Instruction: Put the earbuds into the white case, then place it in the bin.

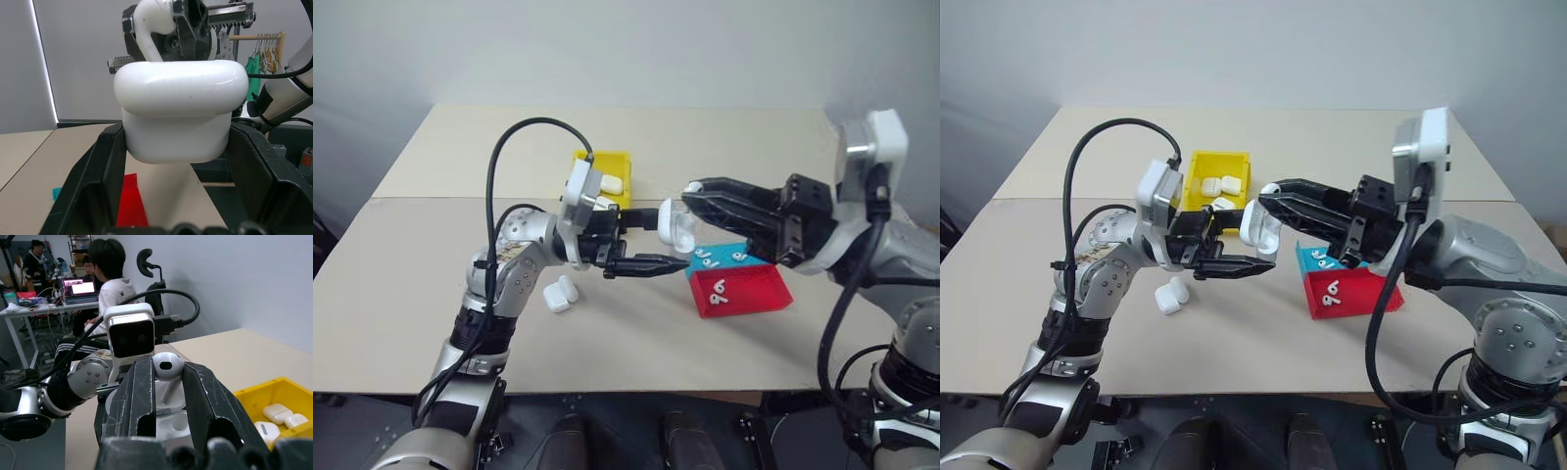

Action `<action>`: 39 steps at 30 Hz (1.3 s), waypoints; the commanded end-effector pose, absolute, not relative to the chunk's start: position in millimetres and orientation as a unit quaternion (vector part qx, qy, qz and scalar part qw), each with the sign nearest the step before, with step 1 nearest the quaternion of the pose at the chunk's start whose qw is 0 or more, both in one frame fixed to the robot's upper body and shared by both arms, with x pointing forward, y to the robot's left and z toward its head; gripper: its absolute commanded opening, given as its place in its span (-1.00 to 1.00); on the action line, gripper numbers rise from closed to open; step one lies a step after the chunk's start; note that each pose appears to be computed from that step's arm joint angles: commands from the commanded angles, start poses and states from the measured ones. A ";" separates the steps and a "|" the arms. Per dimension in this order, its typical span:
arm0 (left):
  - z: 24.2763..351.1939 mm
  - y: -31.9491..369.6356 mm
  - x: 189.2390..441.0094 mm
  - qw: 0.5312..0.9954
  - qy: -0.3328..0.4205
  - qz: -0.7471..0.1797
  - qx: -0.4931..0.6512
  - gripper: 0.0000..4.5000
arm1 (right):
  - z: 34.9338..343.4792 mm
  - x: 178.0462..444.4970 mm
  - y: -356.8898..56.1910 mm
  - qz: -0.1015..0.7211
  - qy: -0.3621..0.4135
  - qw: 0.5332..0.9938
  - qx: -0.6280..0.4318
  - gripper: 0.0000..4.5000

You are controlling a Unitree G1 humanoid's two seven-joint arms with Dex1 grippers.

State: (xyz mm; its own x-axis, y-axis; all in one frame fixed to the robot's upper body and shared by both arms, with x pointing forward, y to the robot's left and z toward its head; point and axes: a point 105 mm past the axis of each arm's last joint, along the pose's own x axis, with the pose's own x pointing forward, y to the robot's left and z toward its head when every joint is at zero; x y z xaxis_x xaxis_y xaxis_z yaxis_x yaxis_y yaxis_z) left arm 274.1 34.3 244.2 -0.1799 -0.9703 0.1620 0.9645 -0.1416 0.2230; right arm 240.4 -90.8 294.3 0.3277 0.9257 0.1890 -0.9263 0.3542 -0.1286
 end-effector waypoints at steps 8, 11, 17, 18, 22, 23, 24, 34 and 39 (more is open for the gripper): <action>254.2 36.2 269.2 0.637 -0.165 -0.752 0.029 0.23 | 284.4 247.4 -94.9 0.551 -0.103 0.826 -0.063 -0.70; 253.7 36.2 268.7 0.638 -0.165 -0.752 0.029 0.23 | 281.7 247.6 -95.0 0.553 -0.100 0.824 -0.072 -0.70; 253.9 35.2 268.5 0.639 -0.166 -0.751 0.030 0.23 | 277.4 243.3 -94.9 0.574 -0.094 0.809 -0.086 -0.39; 253.9 35.2 268.5 0.639 -0.166 -0.751 0.030 0.23 | 277.2 243.6 -95.2 0.573 -0.094 0.809 -0.087 -0.28; 253.9 35.1 268.1 0.641 -0.166 -0.749 0.029 0.23 | 277.1 245.2 -97.2 0.569 -0.094 0.811 -0.097 0.24; 253.8 35.2 268.1 0.642 -0.166 -0.748 0.029 0.23 | 278.0 245.6 -98.0 0.568 -0.096 0.812 -0.099 0.24; 253.7 35.5 268.4 0.643 -0.167 -0.747 0.029 0.23 | 280.1 246.9 -99.5 0.565 -0.099 0.813 -0.099 0.24; 251.8 49.6 272.9 0.663 -0.164 -0.729 0.038 0.23 | 295.2 303.6 -148.2 0.495 -0.051 0.800 -0.334 0.24; 251.5 48.1 273.7 0.670 -0.175 -0.720 0.035 0.23 | 259.7 349.6 -169.9 0.504 0.059 0.682 -0.526 0.24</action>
State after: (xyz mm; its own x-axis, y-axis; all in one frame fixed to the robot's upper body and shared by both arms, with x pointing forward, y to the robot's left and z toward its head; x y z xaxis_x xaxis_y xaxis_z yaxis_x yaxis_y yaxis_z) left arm 278.0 47.8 241.1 -0.0921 -0.9825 0.1620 0.9696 -0.0515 0.2390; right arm 344.1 -165.8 266.7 0.5129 0.6806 -0.5232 -0.7571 0.0713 -0.6494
